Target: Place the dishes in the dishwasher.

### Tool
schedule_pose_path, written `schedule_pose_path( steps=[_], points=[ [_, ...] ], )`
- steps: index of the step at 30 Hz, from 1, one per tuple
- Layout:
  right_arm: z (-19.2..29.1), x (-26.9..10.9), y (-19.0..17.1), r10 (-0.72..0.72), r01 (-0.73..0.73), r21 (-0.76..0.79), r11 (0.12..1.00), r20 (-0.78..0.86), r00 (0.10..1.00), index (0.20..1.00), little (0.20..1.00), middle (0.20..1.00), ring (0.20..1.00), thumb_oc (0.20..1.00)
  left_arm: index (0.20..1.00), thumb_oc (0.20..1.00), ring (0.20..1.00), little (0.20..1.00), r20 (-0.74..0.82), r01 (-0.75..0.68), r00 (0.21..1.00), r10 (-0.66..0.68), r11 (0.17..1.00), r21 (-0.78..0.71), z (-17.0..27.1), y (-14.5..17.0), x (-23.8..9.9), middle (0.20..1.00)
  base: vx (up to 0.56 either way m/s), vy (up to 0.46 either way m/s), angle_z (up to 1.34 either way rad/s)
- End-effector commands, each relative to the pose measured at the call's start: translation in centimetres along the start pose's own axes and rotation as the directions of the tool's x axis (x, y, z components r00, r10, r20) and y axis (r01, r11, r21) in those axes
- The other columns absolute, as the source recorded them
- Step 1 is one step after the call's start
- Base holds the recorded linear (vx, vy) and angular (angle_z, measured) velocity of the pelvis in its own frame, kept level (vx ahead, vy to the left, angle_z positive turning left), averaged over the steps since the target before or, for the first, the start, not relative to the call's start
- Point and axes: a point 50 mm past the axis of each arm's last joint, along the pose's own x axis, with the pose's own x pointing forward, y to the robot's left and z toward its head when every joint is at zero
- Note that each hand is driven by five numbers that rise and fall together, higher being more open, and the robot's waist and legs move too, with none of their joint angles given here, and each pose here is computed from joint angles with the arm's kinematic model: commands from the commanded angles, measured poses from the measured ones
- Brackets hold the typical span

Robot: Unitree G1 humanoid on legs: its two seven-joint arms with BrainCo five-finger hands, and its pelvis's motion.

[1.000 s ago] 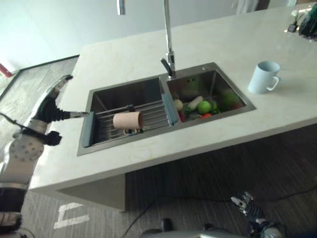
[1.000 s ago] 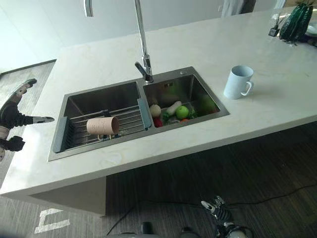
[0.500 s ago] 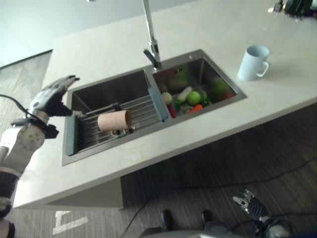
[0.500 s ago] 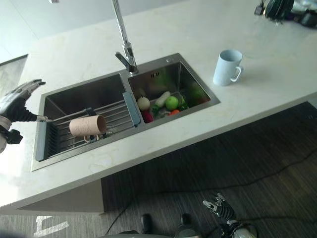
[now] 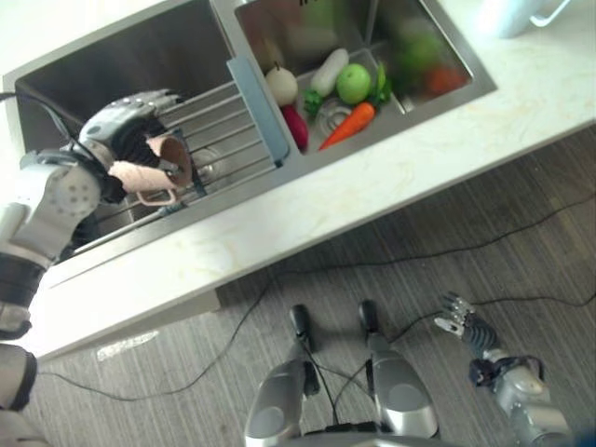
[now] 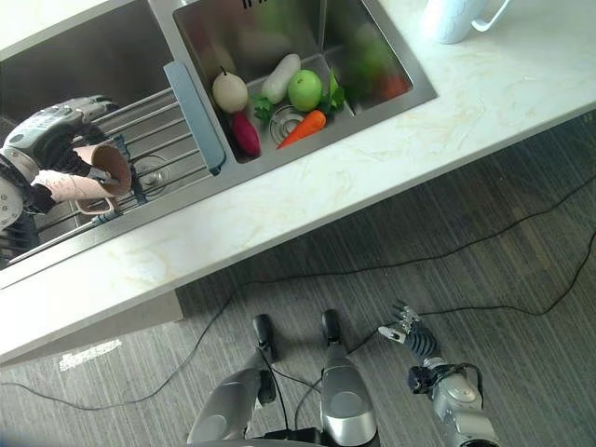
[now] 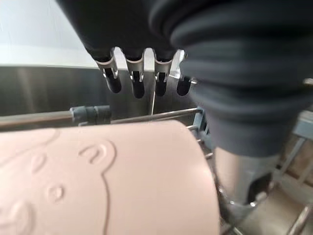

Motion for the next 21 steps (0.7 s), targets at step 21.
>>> schedule_pose_path(
  steps=[21],
  points=[
    [0.0,-2.0,-1.7,-0.033,0.031,0.026,0.999,0.045,0.998,1.000,1.000,1.000,1.000,1.000,1.000,1.000,1.000,1.000,-0.200,-0.122,0.975,0.101,0.988,-0.095,-4.7,2.2,-6.0,1.000,0.00,-0.004,0.05]
  ],
)
